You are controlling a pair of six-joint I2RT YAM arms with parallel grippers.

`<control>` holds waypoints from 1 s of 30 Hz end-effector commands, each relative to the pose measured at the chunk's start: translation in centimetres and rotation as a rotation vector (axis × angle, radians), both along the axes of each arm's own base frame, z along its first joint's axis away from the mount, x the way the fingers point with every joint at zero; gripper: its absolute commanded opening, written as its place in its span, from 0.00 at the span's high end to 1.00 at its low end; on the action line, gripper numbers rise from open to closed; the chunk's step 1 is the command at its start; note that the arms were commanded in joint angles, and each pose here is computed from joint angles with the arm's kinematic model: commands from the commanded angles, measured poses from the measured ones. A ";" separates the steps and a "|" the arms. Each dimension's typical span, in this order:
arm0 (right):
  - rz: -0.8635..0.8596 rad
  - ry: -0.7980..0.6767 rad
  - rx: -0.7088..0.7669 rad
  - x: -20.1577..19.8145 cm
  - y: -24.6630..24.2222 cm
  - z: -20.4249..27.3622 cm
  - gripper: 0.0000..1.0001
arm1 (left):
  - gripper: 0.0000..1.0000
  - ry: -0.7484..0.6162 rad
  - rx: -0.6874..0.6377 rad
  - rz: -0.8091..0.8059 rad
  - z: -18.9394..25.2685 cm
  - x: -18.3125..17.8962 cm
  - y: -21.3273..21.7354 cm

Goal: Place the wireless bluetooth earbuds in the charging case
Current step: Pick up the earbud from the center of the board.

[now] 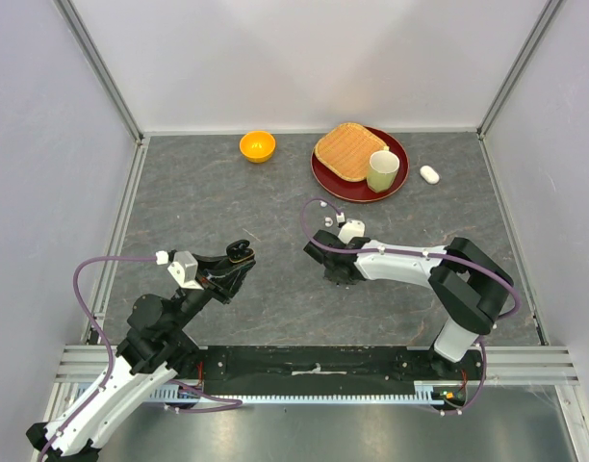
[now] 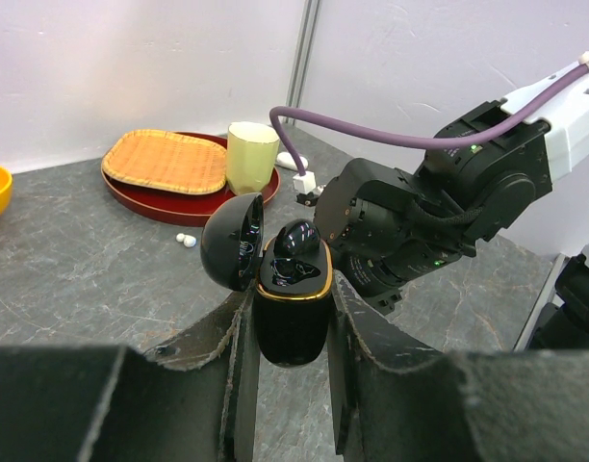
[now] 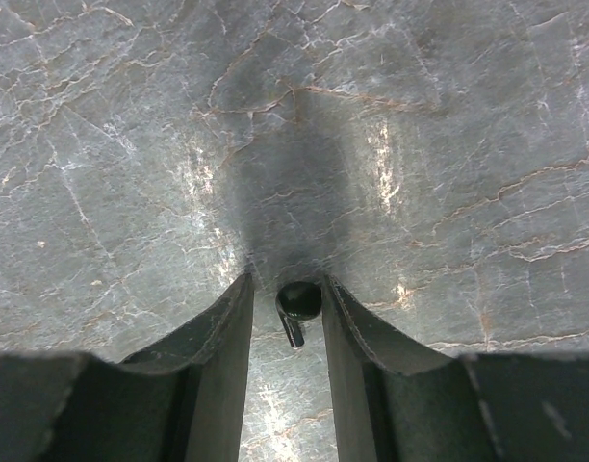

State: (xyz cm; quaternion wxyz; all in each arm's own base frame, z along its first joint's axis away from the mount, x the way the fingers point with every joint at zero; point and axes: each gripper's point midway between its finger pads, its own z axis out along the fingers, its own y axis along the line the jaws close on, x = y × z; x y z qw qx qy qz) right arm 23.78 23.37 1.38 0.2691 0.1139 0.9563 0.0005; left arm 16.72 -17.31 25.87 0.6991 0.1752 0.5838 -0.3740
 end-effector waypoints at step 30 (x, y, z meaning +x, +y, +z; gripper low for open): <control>0.044 0.134 -0.131 -3.2 -2.3 -3.5 0.71 | 0.98 -0.041 -0.007 -0.008 1.7 -0.3 0.0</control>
